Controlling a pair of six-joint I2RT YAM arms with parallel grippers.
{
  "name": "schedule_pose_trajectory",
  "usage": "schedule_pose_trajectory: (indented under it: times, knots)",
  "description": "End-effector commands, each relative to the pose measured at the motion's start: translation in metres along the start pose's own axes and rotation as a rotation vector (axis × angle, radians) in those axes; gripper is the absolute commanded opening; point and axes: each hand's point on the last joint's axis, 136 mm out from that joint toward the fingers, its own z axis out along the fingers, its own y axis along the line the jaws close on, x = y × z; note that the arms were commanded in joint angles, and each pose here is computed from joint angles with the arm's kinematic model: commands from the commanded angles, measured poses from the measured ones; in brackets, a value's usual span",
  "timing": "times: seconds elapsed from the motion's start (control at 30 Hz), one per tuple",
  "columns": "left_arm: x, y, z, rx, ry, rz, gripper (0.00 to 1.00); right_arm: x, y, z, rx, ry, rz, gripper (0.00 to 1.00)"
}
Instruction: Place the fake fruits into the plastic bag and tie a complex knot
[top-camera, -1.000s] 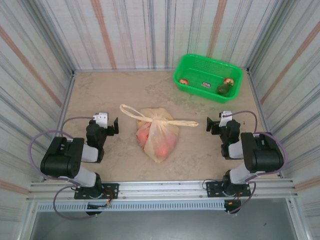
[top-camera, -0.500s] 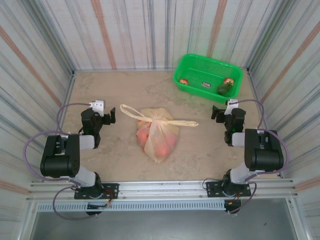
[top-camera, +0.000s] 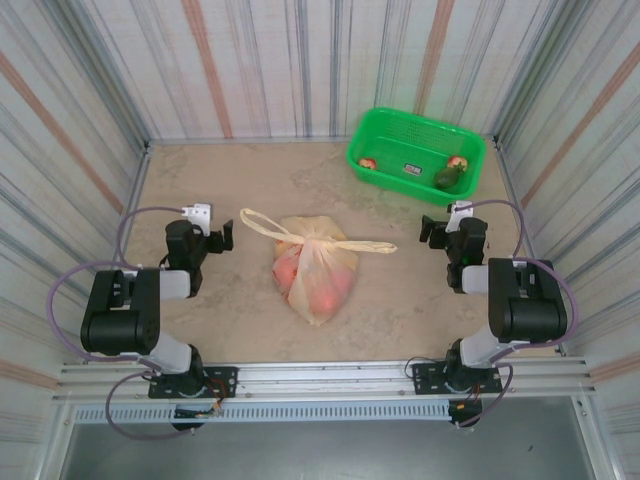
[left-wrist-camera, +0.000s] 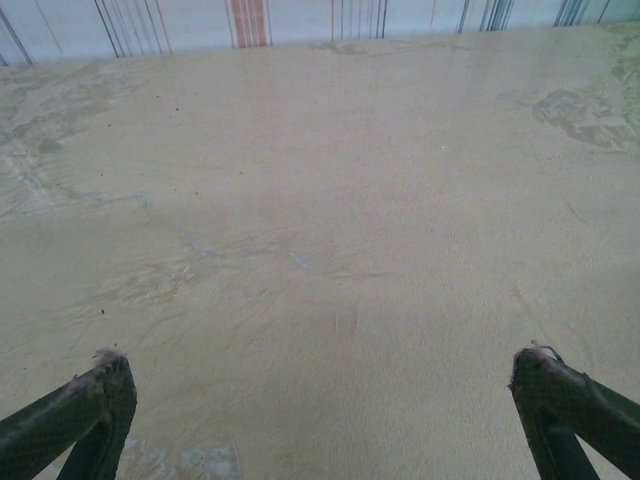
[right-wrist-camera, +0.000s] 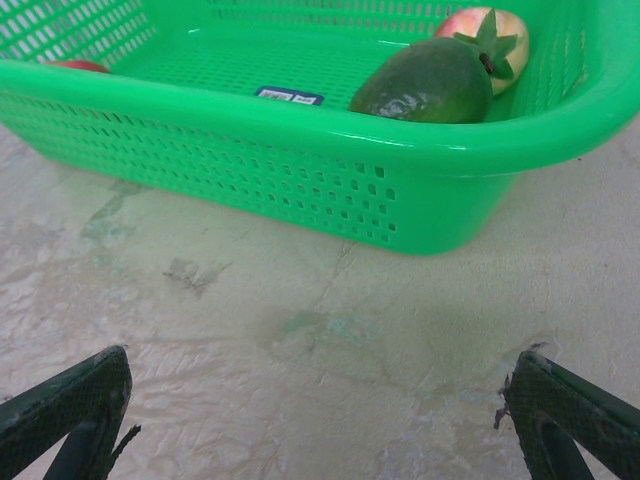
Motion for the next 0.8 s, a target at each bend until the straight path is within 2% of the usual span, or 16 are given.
schedule_pose_trajectory:
  times: [0.0,0.77]
  knots:
    - [0.0008,-0.0004,-0.0004,-0.01,0.001,-0.002,0.99,0.0052,-0.0022,-0.0021,0.007,0.015,0.015,0.99]
    - [0.0006,-0.0022,0.0003,-0.034,0.004,0.023,0.99,0.0049,-0.0023,-0.0021,0.007,0.014,0.016,0.99]
